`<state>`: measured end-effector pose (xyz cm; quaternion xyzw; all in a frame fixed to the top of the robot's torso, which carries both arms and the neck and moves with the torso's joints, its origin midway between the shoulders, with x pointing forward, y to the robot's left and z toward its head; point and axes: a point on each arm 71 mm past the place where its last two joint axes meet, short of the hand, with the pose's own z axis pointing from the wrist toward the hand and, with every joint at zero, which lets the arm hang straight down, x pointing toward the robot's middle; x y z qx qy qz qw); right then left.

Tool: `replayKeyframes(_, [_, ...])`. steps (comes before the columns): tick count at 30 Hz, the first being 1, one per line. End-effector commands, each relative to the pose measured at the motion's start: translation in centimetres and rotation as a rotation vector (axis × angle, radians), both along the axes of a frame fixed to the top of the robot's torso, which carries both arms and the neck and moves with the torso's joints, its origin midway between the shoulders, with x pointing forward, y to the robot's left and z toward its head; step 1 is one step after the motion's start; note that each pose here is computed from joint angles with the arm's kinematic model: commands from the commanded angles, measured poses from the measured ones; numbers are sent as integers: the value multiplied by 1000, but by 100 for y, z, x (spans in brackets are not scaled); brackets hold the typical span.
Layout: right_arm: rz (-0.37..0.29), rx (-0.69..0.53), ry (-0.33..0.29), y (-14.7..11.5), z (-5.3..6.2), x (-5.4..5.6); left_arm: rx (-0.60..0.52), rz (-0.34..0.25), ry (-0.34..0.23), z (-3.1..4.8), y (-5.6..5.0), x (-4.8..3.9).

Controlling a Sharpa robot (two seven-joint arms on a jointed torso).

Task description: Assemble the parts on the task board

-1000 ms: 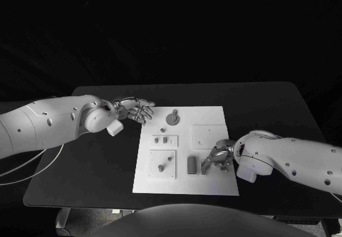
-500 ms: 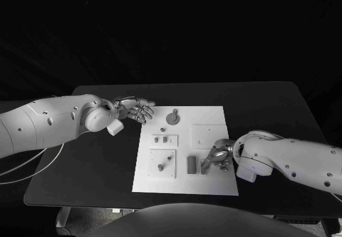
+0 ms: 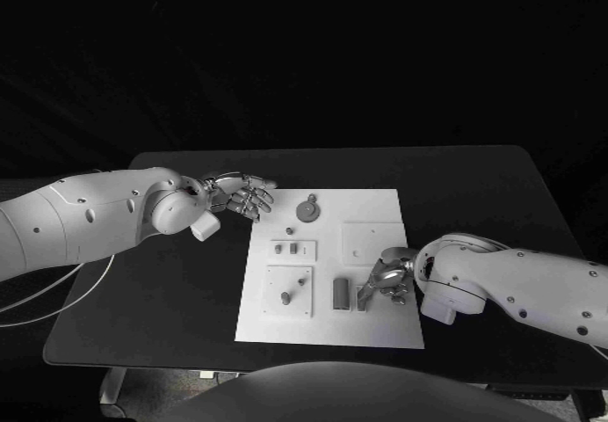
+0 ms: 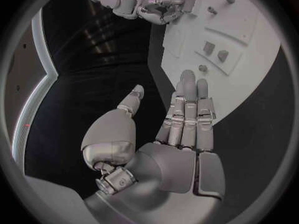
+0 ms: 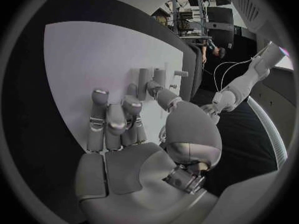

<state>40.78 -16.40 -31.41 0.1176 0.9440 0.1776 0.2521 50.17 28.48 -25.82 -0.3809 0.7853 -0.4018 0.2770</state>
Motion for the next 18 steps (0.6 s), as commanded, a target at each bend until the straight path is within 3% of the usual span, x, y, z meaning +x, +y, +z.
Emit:
replayKeyframes(1, [40, 20, -9, 47, 2, -21, -4, -19, 1, 9, -25, -1])
replayKeyframes(18, [44, 45, -13, 23, 14, -32, 2, -16, 8, 3, -9, 1])
